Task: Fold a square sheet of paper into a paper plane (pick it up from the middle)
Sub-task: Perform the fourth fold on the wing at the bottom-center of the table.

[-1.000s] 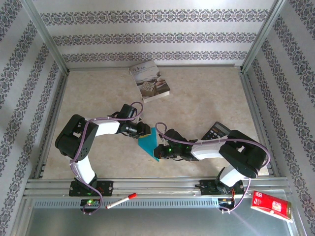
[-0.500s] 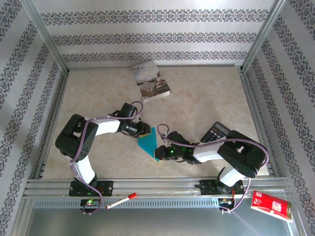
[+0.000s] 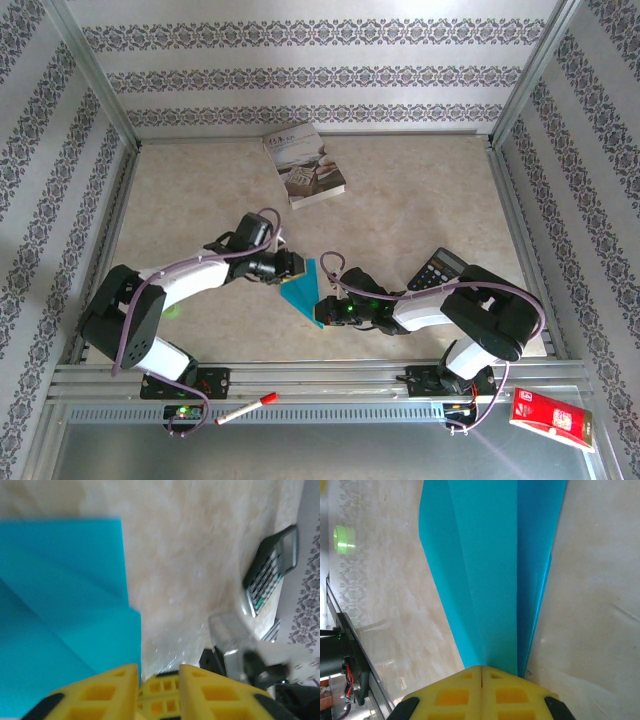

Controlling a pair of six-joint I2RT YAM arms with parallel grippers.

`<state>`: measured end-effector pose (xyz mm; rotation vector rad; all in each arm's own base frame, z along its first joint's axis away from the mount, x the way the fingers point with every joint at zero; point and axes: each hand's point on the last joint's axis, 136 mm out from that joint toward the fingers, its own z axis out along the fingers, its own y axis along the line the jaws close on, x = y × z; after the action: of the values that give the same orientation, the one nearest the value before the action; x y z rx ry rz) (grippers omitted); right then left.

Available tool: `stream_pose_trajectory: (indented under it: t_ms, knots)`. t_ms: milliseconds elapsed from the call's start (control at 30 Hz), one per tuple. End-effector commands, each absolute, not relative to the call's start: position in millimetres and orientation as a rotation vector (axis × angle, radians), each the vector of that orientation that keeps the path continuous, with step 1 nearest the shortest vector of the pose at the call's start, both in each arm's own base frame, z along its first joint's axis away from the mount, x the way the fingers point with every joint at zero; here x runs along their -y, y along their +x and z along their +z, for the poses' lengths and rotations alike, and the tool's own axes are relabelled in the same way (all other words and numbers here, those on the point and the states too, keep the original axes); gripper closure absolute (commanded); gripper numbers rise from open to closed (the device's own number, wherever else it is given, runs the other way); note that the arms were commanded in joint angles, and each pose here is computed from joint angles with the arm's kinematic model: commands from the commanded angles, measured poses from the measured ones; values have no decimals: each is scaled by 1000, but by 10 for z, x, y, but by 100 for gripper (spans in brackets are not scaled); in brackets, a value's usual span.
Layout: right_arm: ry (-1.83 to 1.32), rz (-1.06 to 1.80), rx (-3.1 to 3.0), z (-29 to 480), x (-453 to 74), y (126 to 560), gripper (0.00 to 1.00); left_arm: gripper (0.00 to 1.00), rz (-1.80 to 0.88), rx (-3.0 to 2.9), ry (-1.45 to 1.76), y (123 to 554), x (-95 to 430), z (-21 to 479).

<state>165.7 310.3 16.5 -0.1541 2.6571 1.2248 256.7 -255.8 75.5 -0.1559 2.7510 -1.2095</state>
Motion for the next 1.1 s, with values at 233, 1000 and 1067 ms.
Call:
stream_pose_trajectory:
  t_ms: [233,1000,1067]
  knots:
    - [-47,984,-2901,-311,-2751,1413,100,93,-1234,-2854,-207,2276,2795,397]
    - [25,797,-3051,-481,-2531,1254,100,96,-1107,-2942,-230,2173,2685,27]
    - [22,757,-3076,-501,-2482,1224,100,96,-1101,-2941,-241,2211,2632,1]
